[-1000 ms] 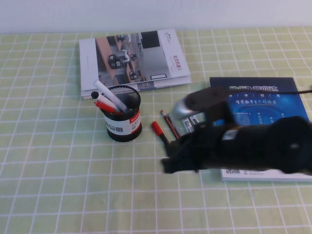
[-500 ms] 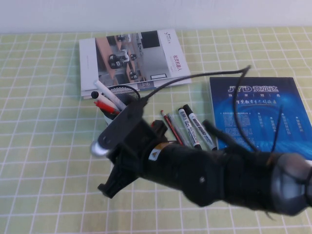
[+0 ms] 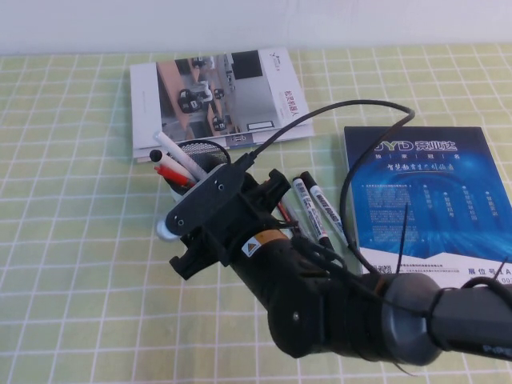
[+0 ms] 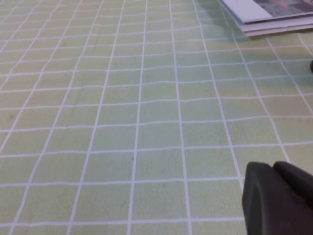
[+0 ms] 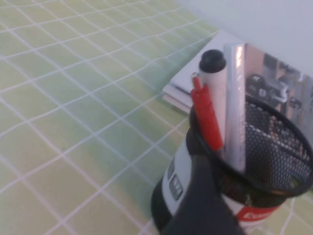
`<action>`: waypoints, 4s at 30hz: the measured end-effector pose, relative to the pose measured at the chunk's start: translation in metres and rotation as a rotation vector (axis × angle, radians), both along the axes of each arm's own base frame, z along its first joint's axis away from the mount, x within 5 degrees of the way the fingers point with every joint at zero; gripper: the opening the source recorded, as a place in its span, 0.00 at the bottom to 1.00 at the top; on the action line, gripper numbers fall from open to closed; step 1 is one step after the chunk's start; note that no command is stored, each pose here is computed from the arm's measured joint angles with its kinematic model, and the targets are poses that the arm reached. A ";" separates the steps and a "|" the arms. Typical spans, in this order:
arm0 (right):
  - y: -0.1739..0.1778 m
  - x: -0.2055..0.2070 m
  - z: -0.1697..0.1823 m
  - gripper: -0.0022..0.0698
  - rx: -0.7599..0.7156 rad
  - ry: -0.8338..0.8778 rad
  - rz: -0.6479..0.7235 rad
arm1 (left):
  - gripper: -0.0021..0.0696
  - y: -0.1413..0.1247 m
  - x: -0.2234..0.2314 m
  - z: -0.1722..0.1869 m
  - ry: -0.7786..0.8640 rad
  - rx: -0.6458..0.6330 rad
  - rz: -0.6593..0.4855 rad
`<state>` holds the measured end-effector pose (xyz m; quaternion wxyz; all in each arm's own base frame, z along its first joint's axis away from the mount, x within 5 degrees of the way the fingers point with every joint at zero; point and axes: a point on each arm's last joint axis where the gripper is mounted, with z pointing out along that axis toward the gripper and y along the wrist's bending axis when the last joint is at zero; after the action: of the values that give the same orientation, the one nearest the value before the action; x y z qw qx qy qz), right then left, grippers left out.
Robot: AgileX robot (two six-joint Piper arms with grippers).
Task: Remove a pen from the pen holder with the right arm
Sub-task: 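Take a marker out of the pen holder and lay it on the table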
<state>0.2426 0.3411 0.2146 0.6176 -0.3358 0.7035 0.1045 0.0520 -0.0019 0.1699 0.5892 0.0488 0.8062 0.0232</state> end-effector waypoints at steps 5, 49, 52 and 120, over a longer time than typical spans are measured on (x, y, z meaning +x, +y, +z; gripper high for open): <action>0.009 0.005 -0.001 0.61 0.011 -0.038 -0.014 | 0.02 0.000 0.000 0.000 0.000 0.000 0.000; 0.044 0.043 -0.011 0.55 0.027 -0.110 -0.007 | 0.02 0.000 0.000 0.000 0.000 0.000 0.000; 0.044 0.043 -0.011 0.47 0.027 -0.108 -0.006 | 0.02 0.000 0.000 0.000 0.000 0.000 0.000; 0.052 0.055 -0.025 0.03 -0.056 -0.094 -0.015 | 0.02 0.000 0.000 0.000 0.000 0.000 0.000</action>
<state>0.2972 0.3933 0.1895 0.6410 -0.3522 0.6789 0.0643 0.0520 -0.0019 0.1699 0.5892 0.0488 0.8062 0.0232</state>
